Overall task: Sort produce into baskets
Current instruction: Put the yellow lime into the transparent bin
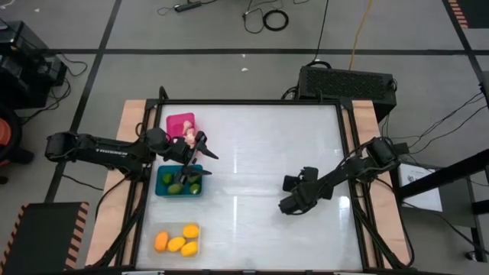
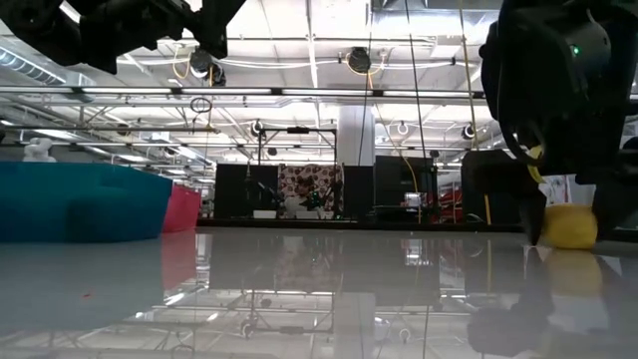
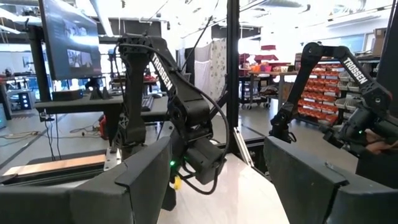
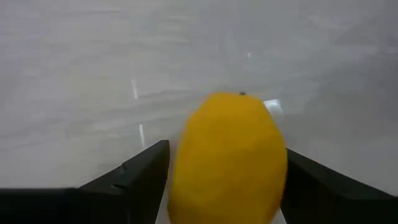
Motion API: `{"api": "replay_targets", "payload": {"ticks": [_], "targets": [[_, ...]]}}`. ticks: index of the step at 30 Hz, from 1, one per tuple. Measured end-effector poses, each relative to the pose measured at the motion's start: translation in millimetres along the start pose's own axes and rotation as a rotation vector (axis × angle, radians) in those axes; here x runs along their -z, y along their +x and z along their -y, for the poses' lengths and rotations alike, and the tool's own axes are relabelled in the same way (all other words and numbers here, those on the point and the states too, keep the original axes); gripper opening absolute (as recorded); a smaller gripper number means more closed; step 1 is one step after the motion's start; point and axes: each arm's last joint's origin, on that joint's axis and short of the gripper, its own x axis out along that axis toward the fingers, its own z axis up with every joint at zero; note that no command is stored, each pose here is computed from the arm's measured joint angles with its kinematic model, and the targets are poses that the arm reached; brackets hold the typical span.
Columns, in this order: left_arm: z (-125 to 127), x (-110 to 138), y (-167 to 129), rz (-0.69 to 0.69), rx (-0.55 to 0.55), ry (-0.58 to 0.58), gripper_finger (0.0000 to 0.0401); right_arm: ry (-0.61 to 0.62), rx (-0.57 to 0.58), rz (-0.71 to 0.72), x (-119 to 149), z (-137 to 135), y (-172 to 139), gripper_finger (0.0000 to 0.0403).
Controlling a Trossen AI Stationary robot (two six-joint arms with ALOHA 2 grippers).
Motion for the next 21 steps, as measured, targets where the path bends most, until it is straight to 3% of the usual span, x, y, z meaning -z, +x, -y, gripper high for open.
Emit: {"api": "replay_targets", "payload": {"ticks": [14, 17, 21], "targets": [[-2.1, 8.1, -3.0, -0.091, -0.017, -0.015, 0.0263, -0.076, -0.046, -0.006, 0.8, -7.7, -10.6, 0.0180], [-4.8, 6.9, -9.1, -0.117, -0.045, -0.027, 0.0263, -0.110, -0.150, 0.025, 0.6, -20.1, -26.6, 0.0181], [-9.1, 3.1, -17.4, -0.129, -0.088, -0.028, 0.0263, -0.172, -0.410, 0.087, 3.7, -46.3, -56.0, 0.0188]]}}
